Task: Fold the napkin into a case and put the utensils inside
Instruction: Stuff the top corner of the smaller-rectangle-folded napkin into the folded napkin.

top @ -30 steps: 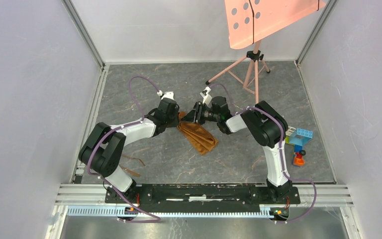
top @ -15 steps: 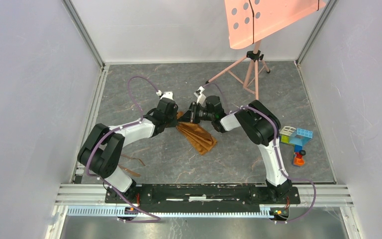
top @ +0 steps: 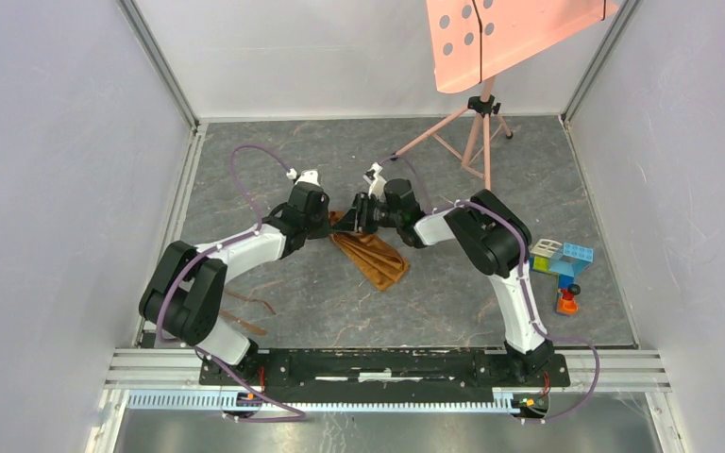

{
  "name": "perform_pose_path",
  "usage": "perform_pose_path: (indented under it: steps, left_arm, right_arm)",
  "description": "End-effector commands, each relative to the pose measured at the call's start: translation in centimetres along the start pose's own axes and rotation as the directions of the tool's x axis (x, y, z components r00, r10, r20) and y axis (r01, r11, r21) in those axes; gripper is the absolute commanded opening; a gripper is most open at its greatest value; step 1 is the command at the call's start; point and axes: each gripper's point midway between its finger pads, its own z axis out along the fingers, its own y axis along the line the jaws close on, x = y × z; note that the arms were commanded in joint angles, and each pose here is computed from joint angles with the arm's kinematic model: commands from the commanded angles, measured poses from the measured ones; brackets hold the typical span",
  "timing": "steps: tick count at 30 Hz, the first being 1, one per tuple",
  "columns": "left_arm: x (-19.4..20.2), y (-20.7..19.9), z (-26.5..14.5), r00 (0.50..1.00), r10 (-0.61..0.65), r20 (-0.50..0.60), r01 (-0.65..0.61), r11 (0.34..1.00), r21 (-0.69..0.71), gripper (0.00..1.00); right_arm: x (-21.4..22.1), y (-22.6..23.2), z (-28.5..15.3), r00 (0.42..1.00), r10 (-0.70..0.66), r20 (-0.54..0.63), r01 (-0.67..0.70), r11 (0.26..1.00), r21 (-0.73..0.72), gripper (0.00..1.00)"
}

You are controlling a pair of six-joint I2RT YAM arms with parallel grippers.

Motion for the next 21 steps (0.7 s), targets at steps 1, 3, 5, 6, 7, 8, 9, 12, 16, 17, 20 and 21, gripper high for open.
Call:
perform_pose_path:
  steps: [1, 3, 5, 6, 7, 8, 9, 12, 16, 17, 20, 21]
  left_arm:
    - [-1.2, -0.1, -0.6, 0.998, -0.047, 0.041, 0.046, 0.999, 0.029, 0.02]
    - [-1.2, -0.2, -0.6, 0.998, -0.042, 0.041, 0.041, 0.999, 0.030, 0.02]
    - [-1.4, -0.2, -0.5, 0.998, -0.039, 0.041, 0.038, 0.999, 0.030, 0.02]
    - [-1.3, -0.2, -0.4, 0.999, -0.038, 0.037, 0.036, 0.999, 0.030, 0.02]
    - [-1.2, -0.2, -0.3, 0.999, -0.037, 0.033, 0.035, 0.999, 0.032, 0.02]
    - [-1.2, -0.3, -0.3, 0.999, -0.037, 0.032, 0.036, 0.999, 0.033, 0.02]
    - [-1.1, -0.3, -0.3, 0.999, -0.038, 0.030, 0.037, 0.999, 0.034, 0.02]
    - [-1.1, -0.4, -0.3, 0.999, -0.038, 0.027, 0.037, 0.998, 0.041, 0.02]
    - [-1.0, -0.6, -0.4, 0.999, -0.032, 0.022, 0.031, 0.998, 0.052, 0.02]
    - [-1.1, -0.6, -0.4, 0.999, -0.030, 0.023, 0.029, 0.998, 0.055, 0.02]
    - [-1.3, -0.9, -0.4, 0.999, -0.025, 0.026, 0.023, 0.998, 0.064, 0.02]
    - [-1.4, -0.9, -0.4, 0.999, -0.023, 0.027, 0.022, 0.998, 0.063, 0.02]
  right_arm:
    - [-1.0, 1.7, -2.0, 0.999, -0.042, -0.008, 0.041, 0.998, -0.042, 0.41]
    - [-0.9, 1.8, -2.2, 0.999, -0.040, -0.009, 0.039, 0.998, -0.051, 0.39]
    - [-0.8, 2.0, -2.2, 1.000, -0.028, -0.008, 0.027, 0.997, -0.071, 0.39]
    - [-0.7, 2.1, -2.3, 1.000, -0.026, -0.010, 0.025, 0.997, -0.078, 0.40]
    - [-0.7, 2.2, -2.4, 1.000, -0.029, -0.002, 0.029, 0.997, -0.077, 0.42]
    - [-0.8, 2.0, -2.6, 1.000, -0.028, 0.004, 0.028, 0.997, -0.068, 0.44]
    - [-0.8, 1.8, -2.6, 1.000, -0.027, 0.006, 0.028, 0.998, -0.064, 0.44]
    - [-1.0, 1.7, -1.9, 1.000, 0.000, 0.002, 0.000, 0.996, -0.088, 0.32]
    - [-1.2, 2.2, -0.8, 1.000, 0.016, 0.004, -0.015, 0.993, -0.119, 0.19]
    - [-1.1, 2.2, -0.4, 1.000, 0.017, 0.000, -0.017, 0.992, -0.121, 0.18]
    - [-0.6, 2.1, 0.8, 0.999, 0.029, -0.022, -0.032, 0.992, -0.125, 0.15]
    - [-0.5, 2.2, 1.1, 0.999, 0.034, -0.024, -0.037, 0.991, -0.131, 0.14]
